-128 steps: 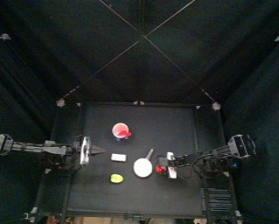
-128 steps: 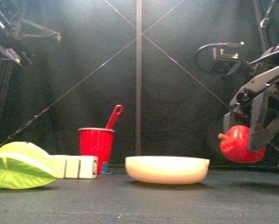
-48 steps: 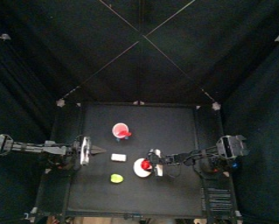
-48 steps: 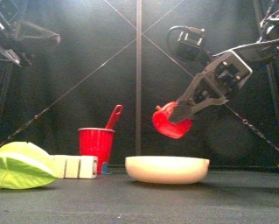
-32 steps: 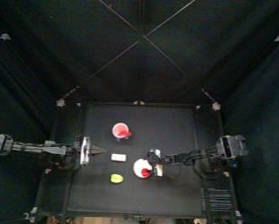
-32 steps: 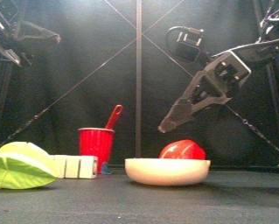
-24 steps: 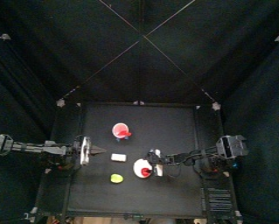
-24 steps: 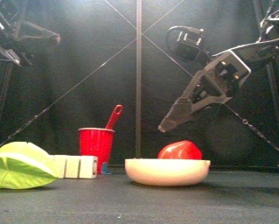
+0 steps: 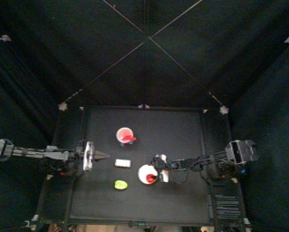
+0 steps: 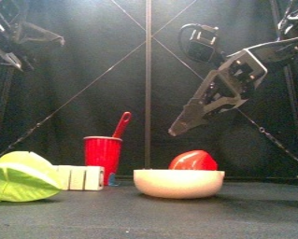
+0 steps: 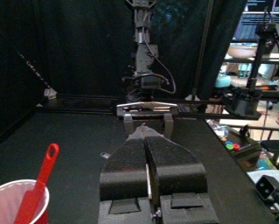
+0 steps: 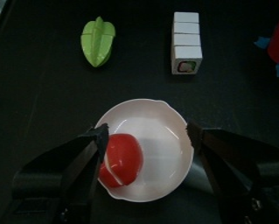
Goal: Place apple in pan
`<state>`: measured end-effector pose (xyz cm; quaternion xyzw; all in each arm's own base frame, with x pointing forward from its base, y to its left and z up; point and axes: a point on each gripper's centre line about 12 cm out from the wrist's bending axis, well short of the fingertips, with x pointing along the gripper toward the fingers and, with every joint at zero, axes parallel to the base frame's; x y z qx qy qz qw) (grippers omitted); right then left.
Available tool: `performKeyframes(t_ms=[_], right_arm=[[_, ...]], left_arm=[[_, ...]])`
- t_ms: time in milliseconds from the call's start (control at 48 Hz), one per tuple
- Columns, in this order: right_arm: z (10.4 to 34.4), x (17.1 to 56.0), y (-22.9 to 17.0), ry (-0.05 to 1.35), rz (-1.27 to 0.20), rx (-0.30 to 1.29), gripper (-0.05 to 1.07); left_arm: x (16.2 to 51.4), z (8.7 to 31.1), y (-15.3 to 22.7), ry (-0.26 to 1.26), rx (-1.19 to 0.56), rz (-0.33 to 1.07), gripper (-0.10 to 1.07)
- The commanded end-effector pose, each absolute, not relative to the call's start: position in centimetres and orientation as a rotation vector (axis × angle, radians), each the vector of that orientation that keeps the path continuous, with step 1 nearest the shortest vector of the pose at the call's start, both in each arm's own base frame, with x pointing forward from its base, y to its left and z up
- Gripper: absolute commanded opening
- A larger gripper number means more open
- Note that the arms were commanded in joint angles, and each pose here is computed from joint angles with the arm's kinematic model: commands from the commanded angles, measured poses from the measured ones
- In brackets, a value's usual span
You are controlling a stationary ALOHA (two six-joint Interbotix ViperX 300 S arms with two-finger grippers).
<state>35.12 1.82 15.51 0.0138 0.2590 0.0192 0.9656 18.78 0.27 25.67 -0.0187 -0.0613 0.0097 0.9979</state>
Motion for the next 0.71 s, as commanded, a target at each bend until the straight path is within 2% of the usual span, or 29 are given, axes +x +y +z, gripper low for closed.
performKeyframes(t_ms=[0,688], right_arm=[[16.90,35.17,1.83,0.483,0.040,0.031,1.00],[17.05,35.28,1.88,0.489,0.039,0.033,1.00]], left_arm=[[18.98,26.15,0.29,-0.135,-0.034,0.020,-0.02],[18.96,26.11,0.30,-0.135,-0.037,0.021,-0.02]])
